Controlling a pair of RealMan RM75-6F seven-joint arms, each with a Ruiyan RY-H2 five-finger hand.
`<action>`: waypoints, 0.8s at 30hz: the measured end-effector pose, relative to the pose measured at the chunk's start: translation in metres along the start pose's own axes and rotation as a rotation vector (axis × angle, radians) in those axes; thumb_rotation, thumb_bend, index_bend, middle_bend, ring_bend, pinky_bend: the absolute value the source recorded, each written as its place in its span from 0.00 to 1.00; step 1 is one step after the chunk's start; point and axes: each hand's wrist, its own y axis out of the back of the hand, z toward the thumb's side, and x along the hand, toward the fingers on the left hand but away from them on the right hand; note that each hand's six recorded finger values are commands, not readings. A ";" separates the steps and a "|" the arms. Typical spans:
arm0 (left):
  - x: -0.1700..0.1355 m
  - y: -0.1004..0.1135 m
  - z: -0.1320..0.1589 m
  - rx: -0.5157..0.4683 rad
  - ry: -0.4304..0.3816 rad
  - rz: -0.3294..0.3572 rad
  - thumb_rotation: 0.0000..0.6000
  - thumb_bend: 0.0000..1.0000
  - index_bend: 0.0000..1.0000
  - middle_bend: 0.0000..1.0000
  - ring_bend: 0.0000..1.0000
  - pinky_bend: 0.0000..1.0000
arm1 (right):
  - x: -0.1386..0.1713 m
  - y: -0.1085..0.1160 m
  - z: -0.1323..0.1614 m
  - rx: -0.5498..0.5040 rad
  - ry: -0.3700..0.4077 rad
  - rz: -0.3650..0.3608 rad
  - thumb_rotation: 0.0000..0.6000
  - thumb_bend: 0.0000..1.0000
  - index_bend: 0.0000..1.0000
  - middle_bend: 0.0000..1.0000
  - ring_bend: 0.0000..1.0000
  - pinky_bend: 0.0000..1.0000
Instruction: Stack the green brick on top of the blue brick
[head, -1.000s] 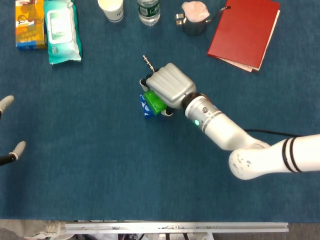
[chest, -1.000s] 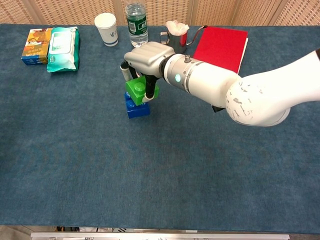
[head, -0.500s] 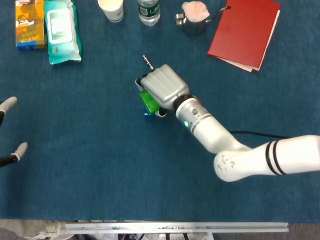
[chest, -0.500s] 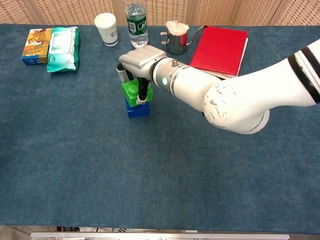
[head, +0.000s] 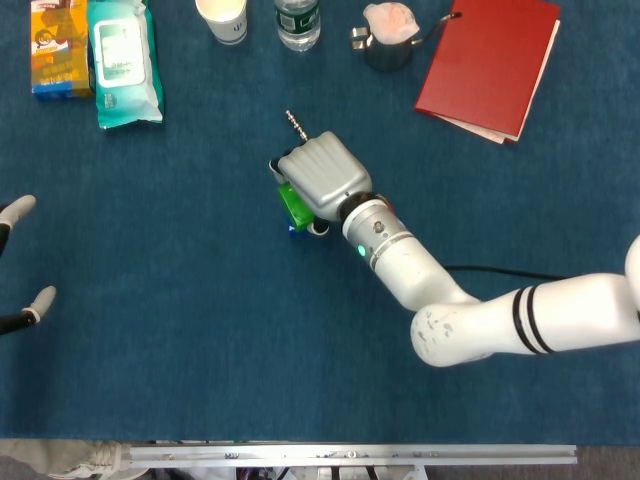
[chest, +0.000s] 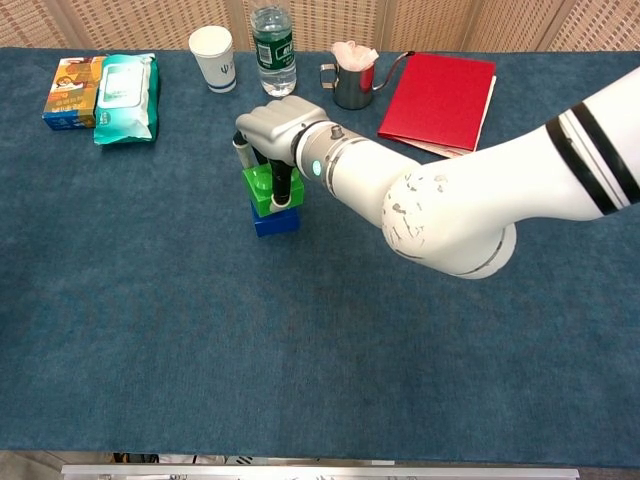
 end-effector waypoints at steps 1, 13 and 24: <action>0.000 0.000 0.000 0.000 -0.001 -0.001 1.00 0.22 0.13 0.21 0.18 0.20 | 0.000 0.000 0.001 0.003 -0.003 0.000 1.00 0.24 0.53 0.52 0.43 0.50; 0.001 -0.002 -0.001 -0.003 -0.003 -0.007 1.00 0.22 0.13 0.21 0.18 0.20 | 0.001 -0.004 0.006 0.021 -0.003 0.009 1.00 0.23 0.53 0.52 0.43 0.50; 0.001 -0.003 0.000 -0.005 -0.009 -0.010 1.00 0.22 0.13 0.21 0.18 0.20 | 0.007 0.001 0.006 0.011 0.009 0.001 1.00 0.23 0.53 0.52 0.43 0.50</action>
